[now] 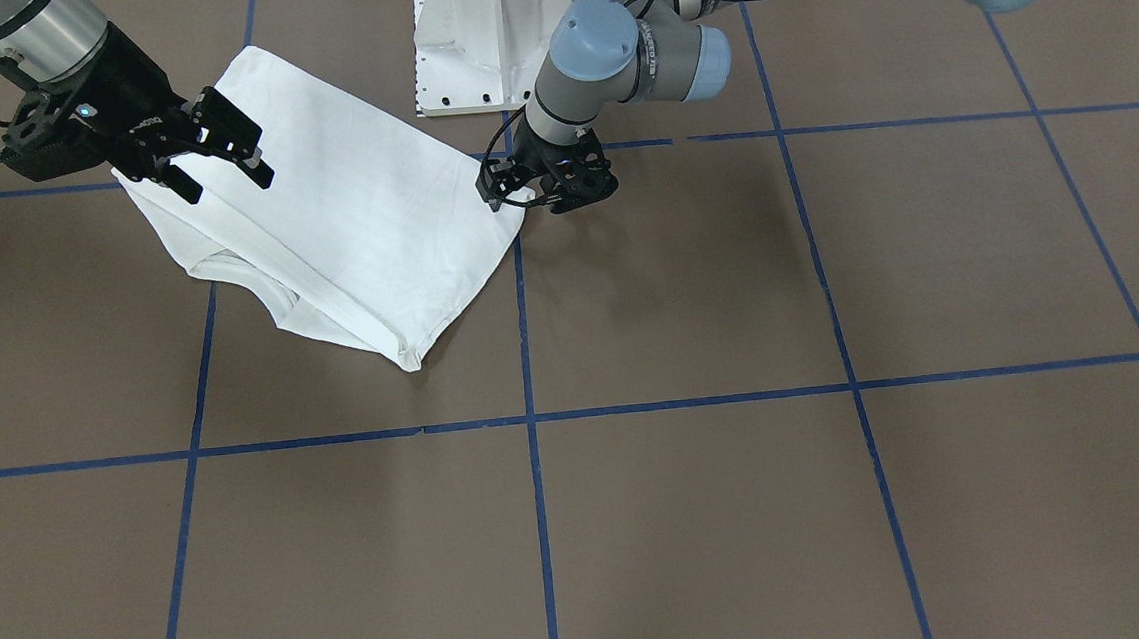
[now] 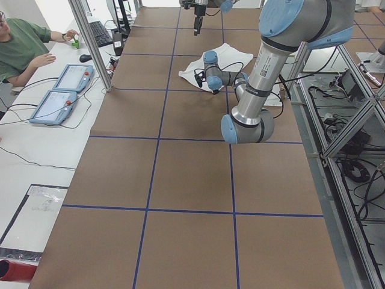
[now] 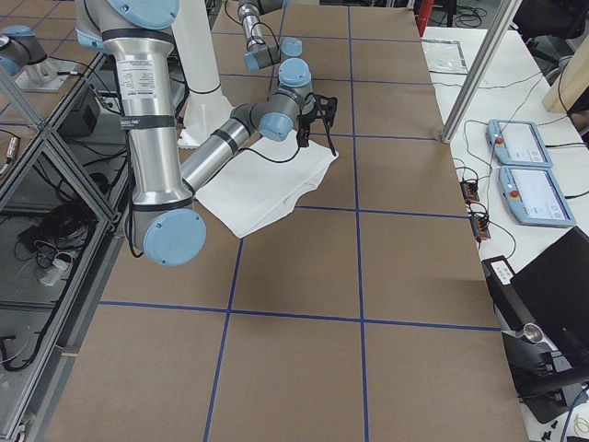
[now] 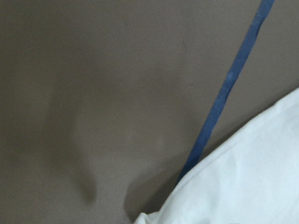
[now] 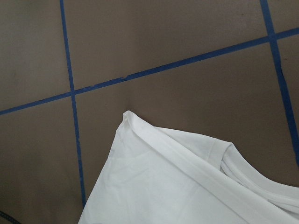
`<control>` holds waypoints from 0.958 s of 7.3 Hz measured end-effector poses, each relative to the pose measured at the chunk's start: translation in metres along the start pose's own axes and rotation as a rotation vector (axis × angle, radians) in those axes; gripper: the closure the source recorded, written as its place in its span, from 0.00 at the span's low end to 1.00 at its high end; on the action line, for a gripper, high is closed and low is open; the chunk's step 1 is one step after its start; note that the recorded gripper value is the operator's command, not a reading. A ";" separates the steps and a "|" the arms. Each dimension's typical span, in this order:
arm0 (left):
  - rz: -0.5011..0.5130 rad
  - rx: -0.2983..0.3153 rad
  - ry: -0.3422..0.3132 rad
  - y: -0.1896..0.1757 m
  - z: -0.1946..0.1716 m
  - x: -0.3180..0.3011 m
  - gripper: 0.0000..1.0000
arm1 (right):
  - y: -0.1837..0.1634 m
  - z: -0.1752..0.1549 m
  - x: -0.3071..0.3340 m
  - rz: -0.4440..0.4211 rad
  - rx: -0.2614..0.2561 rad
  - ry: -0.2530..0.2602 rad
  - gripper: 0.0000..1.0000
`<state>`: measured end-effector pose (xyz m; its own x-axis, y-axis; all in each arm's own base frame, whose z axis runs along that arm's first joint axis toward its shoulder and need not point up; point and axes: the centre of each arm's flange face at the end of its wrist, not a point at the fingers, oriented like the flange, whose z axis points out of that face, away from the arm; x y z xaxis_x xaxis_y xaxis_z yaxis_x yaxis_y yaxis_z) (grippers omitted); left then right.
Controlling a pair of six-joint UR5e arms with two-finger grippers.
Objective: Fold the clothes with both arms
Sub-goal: 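Grasp the shirt corner nearest the left gripper, then pull the shirt corner with the left gripper away from the robot, straightening it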
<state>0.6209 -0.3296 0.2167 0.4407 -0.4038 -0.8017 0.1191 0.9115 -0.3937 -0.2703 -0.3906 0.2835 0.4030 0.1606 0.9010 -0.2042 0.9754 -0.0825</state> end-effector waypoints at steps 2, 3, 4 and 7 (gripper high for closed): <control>-0.019 -0.004 0.000 0.003 0.003 0.000 0.43 | -0.001 0.001 0.002 0.002 -0.001 0.004 0.00; -0.023 -0.006 -0.001 0.006 0.004 0.000 0.65 | -0.001 0.002 0.003 0.004 -0.001 0.007 0.00; -0.025 -0.008 -0.002 0.007 0.005 0.000 0.90 | -0.002 0.004 0.004 0.006 -0.002 0.010 0.00; -0.025 -0.016 -0.003 0.010 0.003 0.001 1.00 | -0.002 0.005 0.005 0.007 -0.003 0.013 0.00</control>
<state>0.6252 -0.3202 0.2137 0.4404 -0.4264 -0.7900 0.1164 0.8997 -0.4208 -0.2719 -0.3928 0.2902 0.4127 0.1695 0.8949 -0.2049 0.9746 -0.0901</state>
